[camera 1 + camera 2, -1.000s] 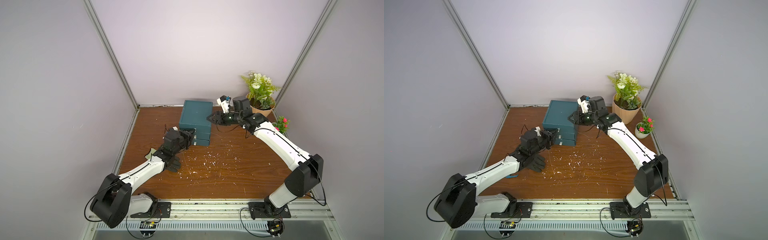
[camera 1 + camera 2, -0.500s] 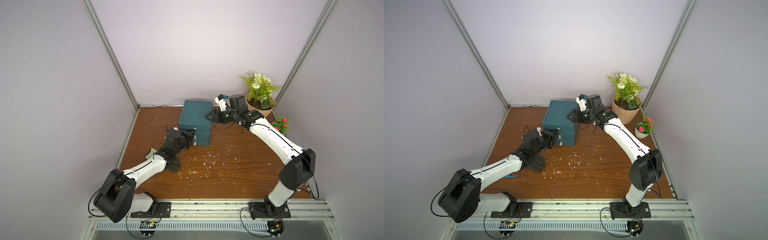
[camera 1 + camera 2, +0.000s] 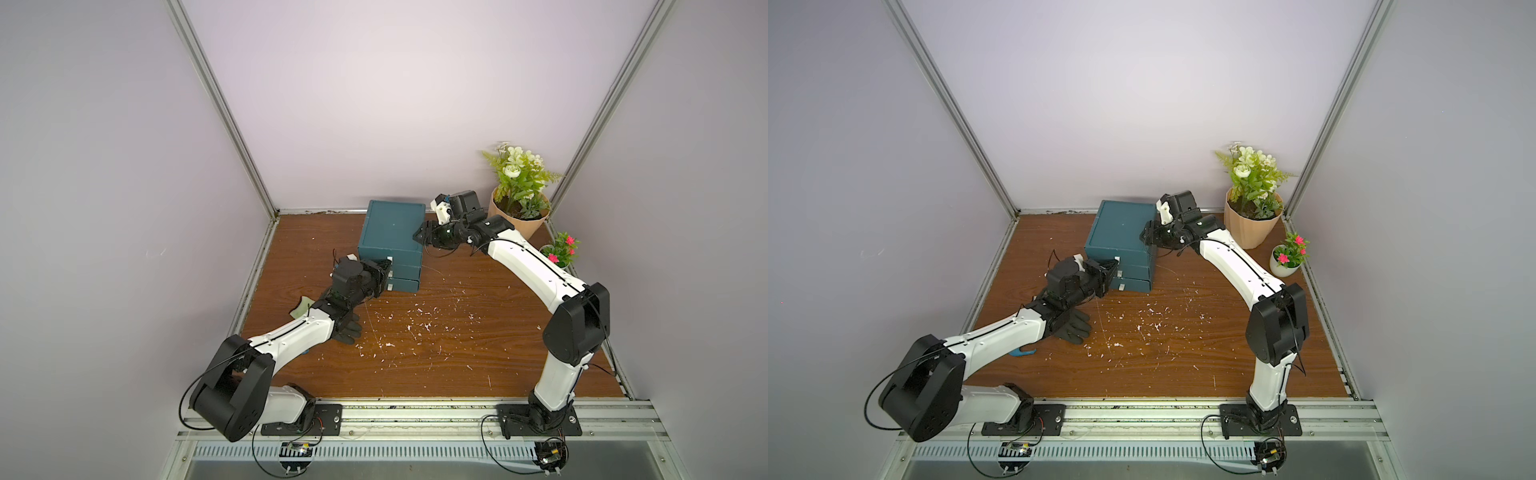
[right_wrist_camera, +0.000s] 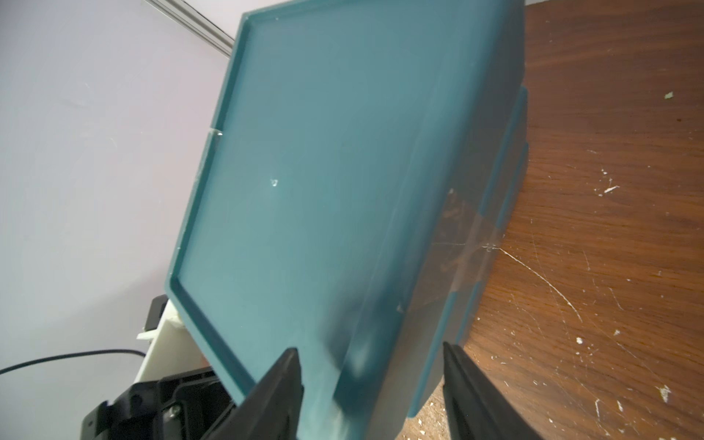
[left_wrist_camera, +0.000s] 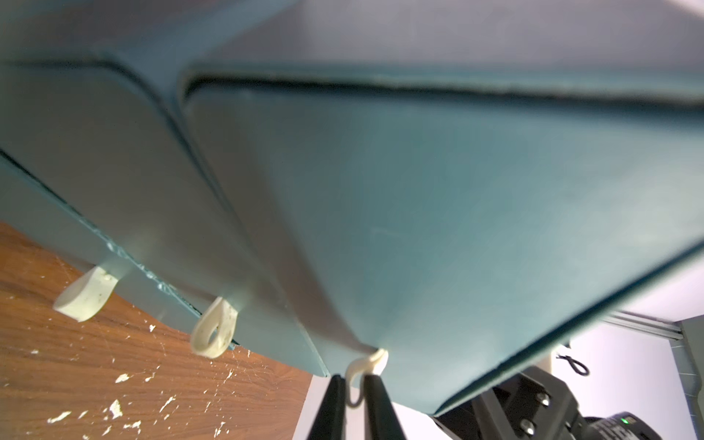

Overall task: Take the keys out of the drawer
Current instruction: Open the drawer in the storage box.

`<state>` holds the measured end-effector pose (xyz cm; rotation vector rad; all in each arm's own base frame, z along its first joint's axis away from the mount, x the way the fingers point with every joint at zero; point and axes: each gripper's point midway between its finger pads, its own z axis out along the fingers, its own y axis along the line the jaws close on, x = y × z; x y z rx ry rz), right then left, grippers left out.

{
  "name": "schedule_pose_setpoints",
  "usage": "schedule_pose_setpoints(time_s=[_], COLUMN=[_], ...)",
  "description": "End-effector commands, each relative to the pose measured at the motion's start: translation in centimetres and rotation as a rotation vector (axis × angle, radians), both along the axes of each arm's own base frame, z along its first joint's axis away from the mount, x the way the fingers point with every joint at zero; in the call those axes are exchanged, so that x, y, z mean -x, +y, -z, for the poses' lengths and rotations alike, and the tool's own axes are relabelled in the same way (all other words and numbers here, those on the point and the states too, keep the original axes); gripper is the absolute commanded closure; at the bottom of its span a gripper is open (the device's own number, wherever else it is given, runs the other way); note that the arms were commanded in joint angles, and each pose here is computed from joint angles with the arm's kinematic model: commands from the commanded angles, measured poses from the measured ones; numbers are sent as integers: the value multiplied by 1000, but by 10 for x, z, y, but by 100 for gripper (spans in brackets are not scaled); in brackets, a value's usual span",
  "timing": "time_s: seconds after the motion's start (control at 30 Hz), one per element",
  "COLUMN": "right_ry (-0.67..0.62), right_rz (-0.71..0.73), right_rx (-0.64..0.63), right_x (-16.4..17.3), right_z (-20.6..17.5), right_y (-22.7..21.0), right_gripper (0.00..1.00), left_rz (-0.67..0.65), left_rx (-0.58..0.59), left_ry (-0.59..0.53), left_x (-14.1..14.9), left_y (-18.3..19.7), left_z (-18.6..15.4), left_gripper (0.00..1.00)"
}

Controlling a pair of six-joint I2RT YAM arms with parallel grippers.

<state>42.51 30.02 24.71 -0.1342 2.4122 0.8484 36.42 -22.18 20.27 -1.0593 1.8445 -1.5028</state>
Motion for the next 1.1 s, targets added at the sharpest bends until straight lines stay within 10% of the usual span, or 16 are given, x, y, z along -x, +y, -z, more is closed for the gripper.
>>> schedule_pose_setpoints(time_s=[0.0,1.07], right_ry=[-55,-13], right_rz=[18,27], right_rx=[-6,-19], right_x=[-8,-11], right_z=[-21,-9], right_y=[-2,3], right_gripper=[37,36], left_rz=[23,109], left_rx=[14,-51], left_ry=[-54,-20], left_x=[-2,53], left_y=[-8,-10], left_z=[-20,-18], left_gripper=[92,100])
